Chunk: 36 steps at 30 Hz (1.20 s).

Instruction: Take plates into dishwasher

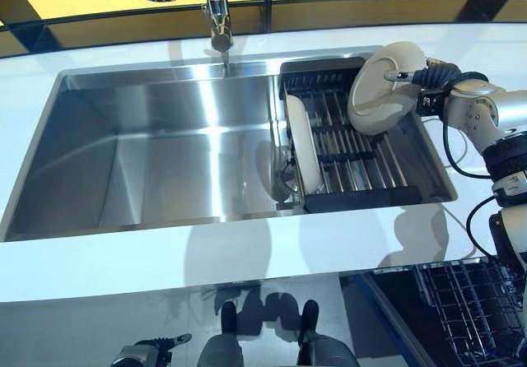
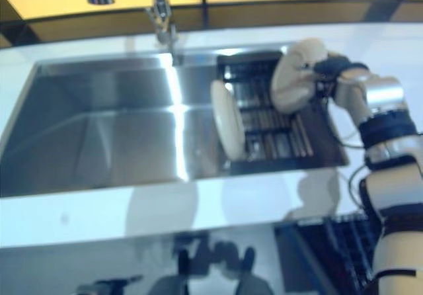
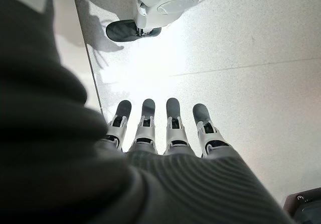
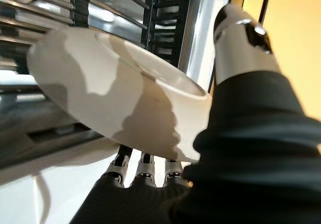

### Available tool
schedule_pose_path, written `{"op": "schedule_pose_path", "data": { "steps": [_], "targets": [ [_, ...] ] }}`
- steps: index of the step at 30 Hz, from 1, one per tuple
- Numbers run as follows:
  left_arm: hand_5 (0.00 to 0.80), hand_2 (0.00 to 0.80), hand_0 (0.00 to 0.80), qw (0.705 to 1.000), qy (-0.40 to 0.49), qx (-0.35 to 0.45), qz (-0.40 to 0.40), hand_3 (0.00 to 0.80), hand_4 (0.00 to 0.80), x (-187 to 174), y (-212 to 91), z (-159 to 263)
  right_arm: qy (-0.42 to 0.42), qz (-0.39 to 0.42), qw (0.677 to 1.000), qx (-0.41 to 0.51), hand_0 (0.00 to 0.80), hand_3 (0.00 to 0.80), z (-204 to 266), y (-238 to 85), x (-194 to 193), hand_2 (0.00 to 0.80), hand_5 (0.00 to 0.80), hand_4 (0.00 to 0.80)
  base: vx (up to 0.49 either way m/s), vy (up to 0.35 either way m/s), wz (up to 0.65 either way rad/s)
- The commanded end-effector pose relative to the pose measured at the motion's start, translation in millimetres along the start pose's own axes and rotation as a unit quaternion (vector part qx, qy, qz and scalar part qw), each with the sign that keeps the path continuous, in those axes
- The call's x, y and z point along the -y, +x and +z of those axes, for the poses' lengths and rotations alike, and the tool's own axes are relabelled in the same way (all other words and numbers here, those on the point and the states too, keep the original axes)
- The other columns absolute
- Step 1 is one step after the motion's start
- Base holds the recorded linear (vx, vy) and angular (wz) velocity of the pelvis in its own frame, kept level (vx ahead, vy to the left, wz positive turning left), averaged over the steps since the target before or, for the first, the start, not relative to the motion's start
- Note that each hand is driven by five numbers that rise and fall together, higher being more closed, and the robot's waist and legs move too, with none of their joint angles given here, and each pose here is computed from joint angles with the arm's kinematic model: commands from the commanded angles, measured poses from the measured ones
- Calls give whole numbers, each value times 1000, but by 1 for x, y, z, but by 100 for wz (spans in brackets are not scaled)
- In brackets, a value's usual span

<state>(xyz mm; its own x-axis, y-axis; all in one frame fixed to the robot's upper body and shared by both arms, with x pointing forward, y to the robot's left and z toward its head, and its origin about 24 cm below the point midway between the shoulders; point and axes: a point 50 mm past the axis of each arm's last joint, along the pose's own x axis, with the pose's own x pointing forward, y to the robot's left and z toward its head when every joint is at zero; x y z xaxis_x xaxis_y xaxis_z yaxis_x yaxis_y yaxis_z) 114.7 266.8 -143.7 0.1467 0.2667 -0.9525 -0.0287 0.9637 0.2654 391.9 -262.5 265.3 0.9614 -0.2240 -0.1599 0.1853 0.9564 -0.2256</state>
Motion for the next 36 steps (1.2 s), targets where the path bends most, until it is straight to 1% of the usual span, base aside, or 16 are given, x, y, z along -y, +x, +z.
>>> {"op": "schedule_pose_path", "data": {
  "steps": [1,8,9,10,20,36],
  "targets": [
    [0,0,0,1000,2,2,15,0,0,-10,-2,14,0,13,999,53,0,0,35,-7,-6,0,0,0,0,0,0],
    [0,0,0,1000,-3,10,12,0,0,-9,-3,21,4,24,999,48,0,0,32,-5,-11,0,0,0,-14,5,0],
    [0,0,0,1000,-4,10,11,0,0,-8,-3,20,2,24,999,49,577,577,32,-5,-11,577,577,577,0,0,0],
    [0,0,0,1000,-5,10,11,0,0,-8,-3,20,-1,17,998,52,800,800,33,-5,-10,800,800,800,0,0,0],
    [0,0,0,1000,1,9,8,0,0,-8,-4,21,-18,-42,995,83,800,800,47,-9,3,800,800,800,0,0,0],
    [0,0,0,1000,14,-7,15,0,0,-12,-1,4,0,-76,993,87,800,800,50,-12,23,800,800,800,10,-2,1]
  ]
}}
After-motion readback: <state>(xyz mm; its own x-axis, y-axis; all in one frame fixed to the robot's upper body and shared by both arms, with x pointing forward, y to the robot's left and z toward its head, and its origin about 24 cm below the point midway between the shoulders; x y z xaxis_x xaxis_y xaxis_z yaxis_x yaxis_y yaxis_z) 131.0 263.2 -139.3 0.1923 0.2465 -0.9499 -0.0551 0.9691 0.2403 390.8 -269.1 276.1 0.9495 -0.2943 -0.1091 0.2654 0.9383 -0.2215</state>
